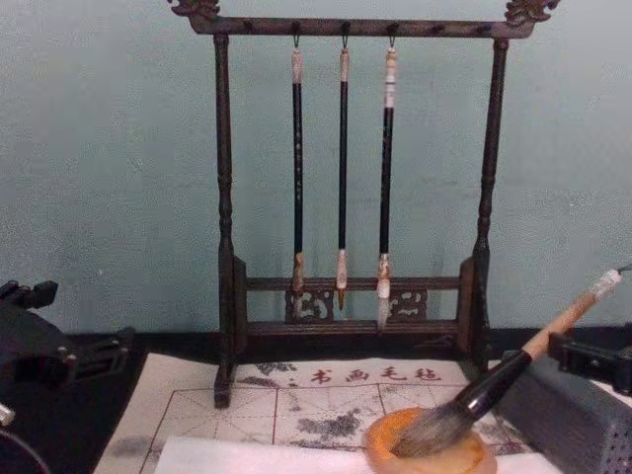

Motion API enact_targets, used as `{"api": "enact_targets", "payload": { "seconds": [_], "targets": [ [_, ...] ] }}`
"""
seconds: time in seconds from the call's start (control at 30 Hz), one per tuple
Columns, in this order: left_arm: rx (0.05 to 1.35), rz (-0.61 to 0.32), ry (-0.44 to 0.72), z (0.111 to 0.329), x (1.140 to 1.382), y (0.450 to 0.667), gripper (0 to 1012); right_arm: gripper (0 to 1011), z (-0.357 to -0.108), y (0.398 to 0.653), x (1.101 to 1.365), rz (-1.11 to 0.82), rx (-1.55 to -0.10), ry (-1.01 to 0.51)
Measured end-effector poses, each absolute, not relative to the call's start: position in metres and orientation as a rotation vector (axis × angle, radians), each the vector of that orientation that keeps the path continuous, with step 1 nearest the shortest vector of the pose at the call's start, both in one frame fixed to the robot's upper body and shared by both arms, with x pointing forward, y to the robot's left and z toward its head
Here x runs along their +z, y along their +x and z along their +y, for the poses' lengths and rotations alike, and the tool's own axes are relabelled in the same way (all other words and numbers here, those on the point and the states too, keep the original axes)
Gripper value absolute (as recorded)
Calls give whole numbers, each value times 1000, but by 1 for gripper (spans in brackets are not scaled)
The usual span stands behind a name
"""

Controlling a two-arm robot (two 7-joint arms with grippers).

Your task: Pick up the brush from the inkstone, write on the paper, then place the brush back to its original position.

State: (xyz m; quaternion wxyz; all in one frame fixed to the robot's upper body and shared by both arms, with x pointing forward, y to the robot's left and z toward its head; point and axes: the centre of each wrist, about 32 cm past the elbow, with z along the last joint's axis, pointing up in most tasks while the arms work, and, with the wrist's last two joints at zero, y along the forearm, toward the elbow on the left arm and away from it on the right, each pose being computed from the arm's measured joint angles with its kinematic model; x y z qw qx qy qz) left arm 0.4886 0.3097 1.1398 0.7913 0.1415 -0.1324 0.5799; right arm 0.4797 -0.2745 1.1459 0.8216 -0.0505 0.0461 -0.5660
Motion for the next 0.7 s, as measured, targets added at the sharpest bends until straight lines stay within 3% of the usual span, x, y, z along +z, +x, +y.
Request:
{"api": "enact_targets", "payload": {
  "seconds": [0.7],
  "targets": [
    [1248,-285,304,310,1140,489,1001,1002,-275,480,1146,108,-1207,-101]
  ]
}}
